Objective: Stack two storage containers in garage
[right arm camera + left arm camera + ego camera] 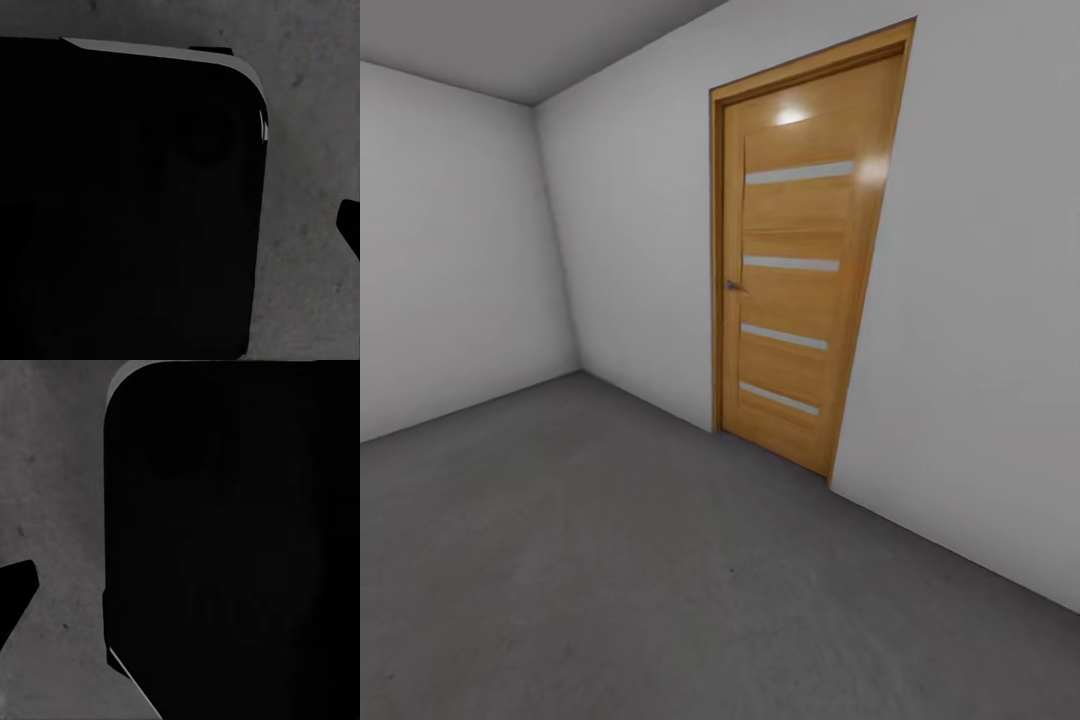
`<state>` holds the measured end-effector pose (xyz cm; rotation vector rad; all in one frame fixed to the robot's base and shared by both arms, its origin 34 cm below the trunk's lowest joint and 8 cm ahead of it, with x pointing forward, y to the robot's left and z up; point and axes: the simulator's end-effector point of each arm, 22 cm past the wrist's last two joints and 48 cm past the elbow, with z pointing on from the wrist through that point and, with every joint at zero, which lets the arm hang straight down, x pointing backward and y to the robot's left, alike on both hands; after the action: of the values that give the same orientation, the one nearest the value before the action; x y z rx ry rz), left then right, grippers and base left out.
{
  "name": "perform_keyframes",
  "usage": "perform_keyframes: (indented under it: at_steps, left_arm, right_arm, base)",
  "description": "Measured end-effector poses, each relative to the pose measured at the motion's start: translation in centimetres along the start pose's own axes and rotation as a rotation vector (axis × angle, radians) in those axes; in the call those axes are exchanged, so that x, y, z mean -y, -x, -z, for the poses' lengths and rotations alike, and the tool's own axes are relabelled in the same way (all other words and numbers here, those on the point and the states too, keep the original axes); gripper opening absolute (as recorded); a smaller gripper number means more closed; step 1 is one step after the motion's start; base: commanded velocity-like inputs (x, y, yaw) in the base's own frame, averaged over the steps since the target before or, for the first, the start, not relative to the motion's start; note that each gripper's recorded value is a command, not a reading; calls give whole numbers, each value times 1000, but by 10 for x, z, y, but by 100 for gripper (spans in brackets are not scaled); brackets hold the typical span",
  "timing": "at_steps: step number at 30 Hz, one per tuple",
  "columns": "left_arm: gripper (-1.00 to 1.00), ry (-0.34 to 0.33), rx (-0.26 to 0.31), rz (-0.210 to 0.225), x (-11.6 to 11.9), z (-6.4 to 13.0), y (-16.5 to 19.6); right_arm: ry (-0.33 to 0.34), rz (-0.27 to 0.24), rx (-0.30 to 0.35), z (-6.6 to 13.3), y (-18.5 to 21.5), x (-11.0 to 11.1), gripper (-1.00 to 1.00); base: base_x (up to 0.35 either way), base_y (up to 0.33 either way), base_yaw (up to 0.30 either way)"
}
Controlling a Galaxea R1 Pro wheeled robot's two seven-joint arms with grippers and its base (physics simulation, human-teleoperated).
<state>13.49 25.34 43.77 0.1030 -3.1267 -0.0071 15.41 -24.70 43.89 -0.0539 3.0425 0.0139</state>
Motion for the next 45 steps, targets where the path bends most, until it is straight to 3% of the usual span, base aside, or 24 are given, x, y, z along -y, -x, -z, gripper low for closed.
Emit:
perform_keyframes:
  at_steps: [45]
  left_arm:
    - [100, 1, 2, 0, -1, 0, 1]
  right_arm:
    - [-3, 0, 0, 0, 0, 2, 100]
  base:
    - [267, 257, -249]
